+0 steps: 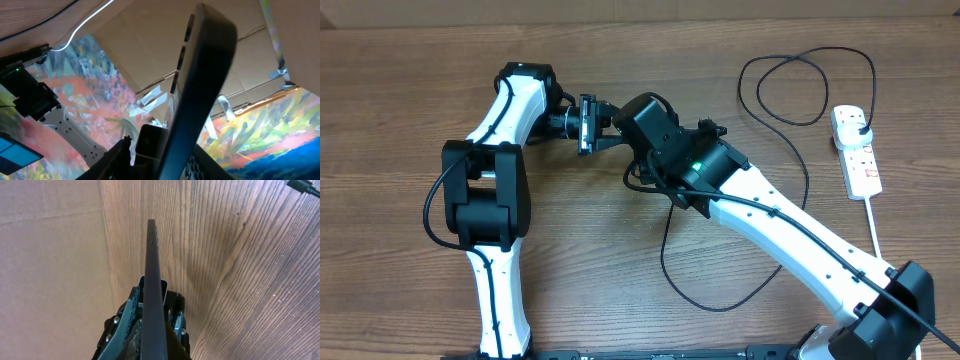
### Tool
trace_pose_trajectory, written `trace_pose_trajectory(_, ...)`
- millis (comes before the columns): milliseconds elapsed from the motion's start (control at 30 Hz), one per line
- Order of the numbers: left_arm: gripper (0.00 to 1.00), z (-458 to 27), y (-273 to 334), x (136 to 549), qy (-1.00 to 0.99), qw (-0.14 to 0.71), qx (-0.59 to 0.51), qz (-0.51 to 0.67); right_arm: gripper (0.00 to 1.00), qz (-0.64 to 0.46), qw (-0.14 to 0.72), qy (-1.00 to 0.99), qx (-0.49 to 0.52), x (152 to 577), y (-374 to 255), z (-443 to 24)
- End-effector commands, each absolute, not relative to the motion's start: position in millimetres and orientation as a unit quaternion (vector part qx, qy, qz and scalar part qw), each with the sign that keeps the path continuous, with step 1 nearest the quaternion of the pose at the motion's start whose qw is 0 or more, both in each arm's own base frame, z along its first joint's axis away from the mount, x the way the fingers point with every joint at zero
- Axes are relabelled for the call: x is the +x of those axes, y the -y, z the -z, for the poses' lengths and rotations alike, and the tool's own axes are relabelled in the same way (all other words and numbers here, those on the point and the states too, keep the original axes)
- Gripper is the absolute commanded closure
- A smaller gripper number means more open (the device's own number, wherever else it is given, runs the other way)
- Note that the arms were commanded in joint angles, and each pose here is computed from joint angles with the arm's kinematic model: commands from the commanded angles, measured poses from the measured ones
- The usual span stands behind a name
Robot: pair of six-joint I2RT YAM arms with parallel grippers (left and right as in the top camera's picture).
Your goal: Plug charger to phone and switch on socket
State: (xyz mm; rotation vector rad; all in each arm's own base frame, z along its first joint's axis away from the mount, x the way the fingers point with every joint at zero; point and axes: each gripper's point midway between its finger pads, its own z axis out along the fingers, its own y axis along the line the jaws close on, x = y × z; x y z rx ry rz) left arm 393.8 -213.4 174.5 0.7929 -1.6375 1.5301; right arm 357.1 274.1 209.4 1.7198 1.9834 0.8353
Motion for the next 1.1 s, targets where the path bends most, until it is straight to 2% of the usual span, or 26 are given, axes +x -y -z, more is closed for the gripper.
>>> trace_pose_trajectory(0,0.65,-179,213,396,0.63,0.376,0.313,-0.603,0.96,-0.352,0.176,-0.65,0.65,360,-279,-245)
trace_pose_trajectory(500,0.7,-179,213,396,0.63,0.377,0.314,-0.602,0.96,-0.357,0.16,-0.655,0.647,358,-284,-245)
trace_pose_trajectory(833,0.78,-180,213,394,0.623,0.39,0.328,-0.594,0.96,-0.362,0.154,-0.657,0.643,358,-288,-245)
trace_pose_trajectory(933,0.85,-180,213,394,0.622,0.391,0.329,-0.593,0.83,-0.361,0.154,-0.66,0.64,357,-288,-245)
trace_pose_trajectory(967,0.84,-180,213,394,0.622,0.39,0.329,-0.593,0.75,-0.361,0.157,-0.664,0.636,358,-288,-246)
trace_pose_trajectory(1000,0.86,-180,213,394,0.622,0.39,0.329,-0.593,0.72,-0.363,0.163,-0.672,0.625,359,-289,-247)
trace_pose_trajectory(1067,0.93,-180,213,394,0.622,0.39,0.329,-0.593,0.72,-0.364,0.172,-0.684,0.608,360,-290,-249)
